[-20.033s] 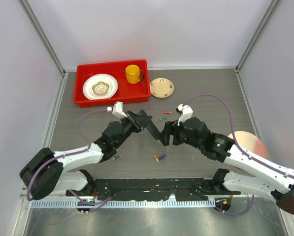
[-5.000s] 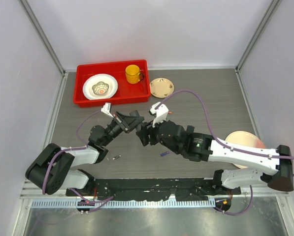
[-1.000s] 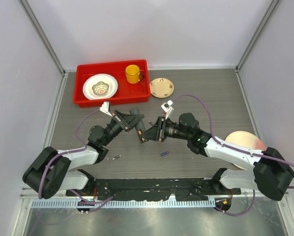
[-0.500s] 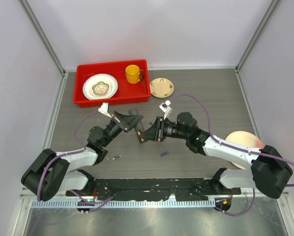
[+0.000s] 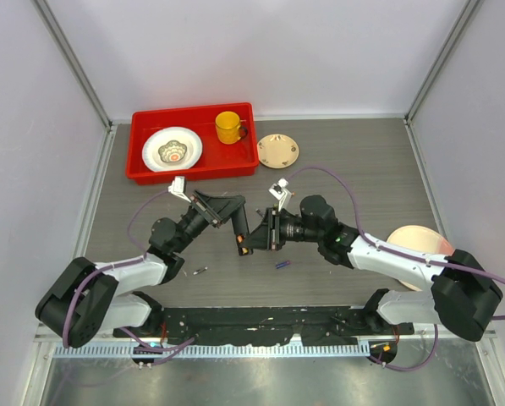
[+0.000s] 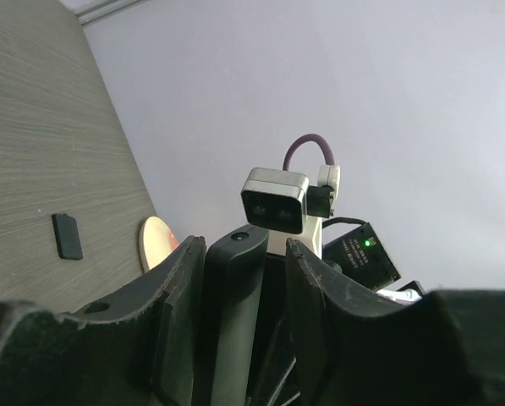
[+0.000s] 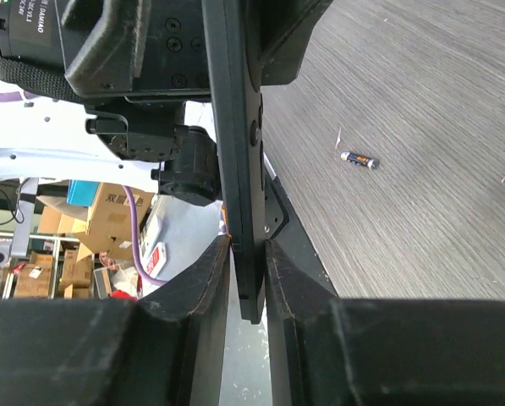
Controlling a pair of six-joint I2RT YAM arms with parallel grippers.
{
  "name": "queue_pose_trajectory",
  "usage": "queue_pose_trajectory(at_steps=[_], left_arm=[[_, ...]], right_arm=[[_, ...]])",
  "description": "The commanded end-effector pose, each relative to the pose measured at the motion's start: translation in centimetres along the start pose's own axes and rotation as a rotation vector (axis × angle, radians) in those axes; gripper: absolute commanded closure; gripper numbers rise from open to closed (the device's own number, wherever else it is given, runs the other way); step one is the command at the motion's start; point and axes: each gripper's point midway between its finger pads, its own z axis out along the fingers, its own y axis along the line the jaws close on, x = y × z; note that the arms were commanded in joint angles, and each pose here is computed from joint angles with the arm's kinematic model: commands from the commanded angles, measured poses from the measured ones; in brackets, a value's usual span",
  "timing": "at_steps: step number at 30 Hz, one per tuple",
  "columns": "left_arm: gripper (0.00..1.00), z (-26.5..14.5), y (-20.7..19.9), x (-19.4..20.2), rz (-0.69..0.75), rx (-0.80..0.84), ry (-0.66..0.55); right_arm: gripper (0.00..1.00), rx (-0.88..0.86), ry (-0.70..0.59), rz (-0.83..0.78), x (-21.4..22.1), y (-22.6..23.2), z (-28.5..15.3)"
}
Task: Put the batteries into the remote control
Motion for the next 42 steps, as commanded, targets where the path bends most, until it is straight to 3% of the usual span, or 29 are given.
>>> queue_pose_trajectory(at_steps=[1, 10, 26, 34, 39, 42], left_arm=[[0.54, -0.8, -6.2, -1.4, 0.046, 0.243, -0.054], [0.62, -1.1, -5.1, -0.2, 0.032, 0.212, 0.001], [0.69, -0.7, -4.4, 4.4, -0.037, 0.235, 0.263], [1.0, -0.6, -4.4, 4.4, -0.027, 0.241, 0.252], [1.0, -0.5, -3.8, 3.8, -0.036, 0.216, 0.199], [1.0, -0.6, -2.6, 3.1, -0.042, 0.175, 0.144]], right_arm=[[0.99, -0.017, 0.032, -0.007, 0.5, 0.7, -0.4], [0.99, -0.03, 0.018, -0.001, -0.2, 0.9, -0.8], [0.99, -0.056, -0.003, 0.015, -1.5, 0.8, -1.2], [0.99, -0.057, 0.007, -0.001, -1.7, 0.8, -1.3], [0.99, -0.028, 0.012, 0.004, -1.8, 0.3, -1.6], [0.89, -0.012, 0.01, 0.015, -1.8, 0.0, -1.6]])
